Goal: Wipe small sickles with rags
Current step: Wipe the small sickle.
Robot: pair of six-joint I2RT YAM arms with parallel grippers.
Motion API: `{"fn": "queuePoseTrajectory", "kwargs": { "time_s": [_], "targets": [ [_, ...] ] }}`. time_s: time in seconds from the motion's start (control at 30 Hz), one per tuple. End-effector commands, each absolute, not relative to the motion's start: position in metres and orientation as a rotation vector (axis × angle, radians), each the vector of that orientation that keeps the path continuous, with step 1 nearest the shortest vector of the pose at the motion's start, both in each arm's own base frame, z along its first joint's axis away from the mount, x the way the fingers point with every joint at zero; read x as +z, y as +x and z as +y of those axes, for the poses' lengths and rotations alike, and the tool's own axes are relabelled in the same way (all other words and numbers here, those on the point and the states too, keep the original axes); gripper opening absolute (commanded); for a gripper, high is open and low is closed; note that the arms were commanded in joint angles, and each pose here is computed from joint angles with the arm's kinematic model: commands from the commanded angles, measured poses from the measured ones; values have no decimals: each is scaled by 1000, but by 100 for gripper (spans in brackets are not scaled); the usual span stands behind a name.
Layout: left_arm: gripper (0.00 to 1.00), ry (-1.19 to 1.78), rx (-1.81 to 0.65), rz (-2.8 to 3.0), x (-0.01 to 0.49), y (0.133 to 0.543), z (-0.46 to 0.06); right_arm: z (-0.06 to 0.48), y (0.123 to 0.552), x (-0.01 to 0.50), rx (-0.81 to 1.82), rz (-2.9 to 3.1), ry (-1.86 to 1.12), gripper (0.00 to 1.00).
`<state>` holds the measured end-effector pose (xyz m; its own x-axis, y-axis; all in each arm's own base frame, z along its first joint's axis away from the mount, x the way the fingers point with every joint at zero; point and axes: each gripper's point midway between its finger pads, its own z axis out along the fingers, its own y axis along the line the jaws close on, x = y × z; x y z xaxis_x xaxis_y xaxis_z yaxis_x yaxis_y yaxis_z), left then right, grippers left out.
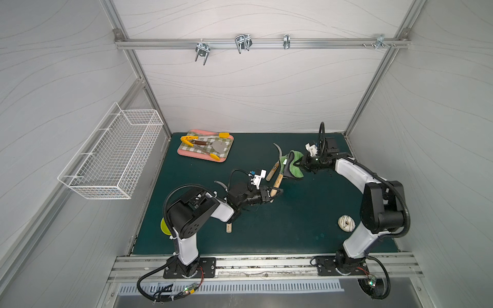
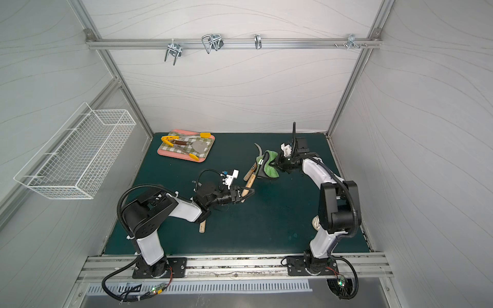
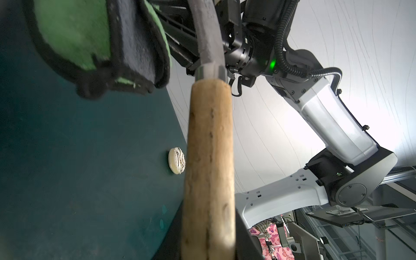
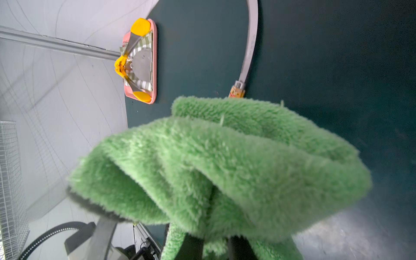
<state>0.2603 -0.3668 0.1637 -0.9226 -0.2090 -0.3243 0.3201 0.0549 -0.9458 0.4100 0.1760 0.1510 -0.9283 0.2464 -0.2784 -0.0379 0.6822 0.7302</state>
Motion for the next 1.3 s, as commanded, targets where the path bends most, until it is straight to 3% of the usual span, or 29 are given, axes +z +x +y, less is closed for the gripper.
{"fn": "queuePoseTrajectory", "kwargs": {
  "time_s": [0.0,0.27,0.57,0.83,1.03,1.27],
  "targets": [
    [0,169,-1974,1834,194,263,-374,179,432,165,1152,2473,179,4],
    [0,140,-1972,1885,176,268,-380,200,421,206,1317,2280,-27,4],
    [0,147,-1980,1895,170,275,-388,229,367,238,1376,2208,-241,4],
    [0,169,-1994,1863,180,281,-392,260,325,237,1537,2198,-322,4],
    [0,151,-1975,1848,184,288,-380,217,330,241,1470,2189,-179,4],
    [0,161,-1979,1832,194,280,-374,157,377,218,1087,2339,34,4]
  ]
}}
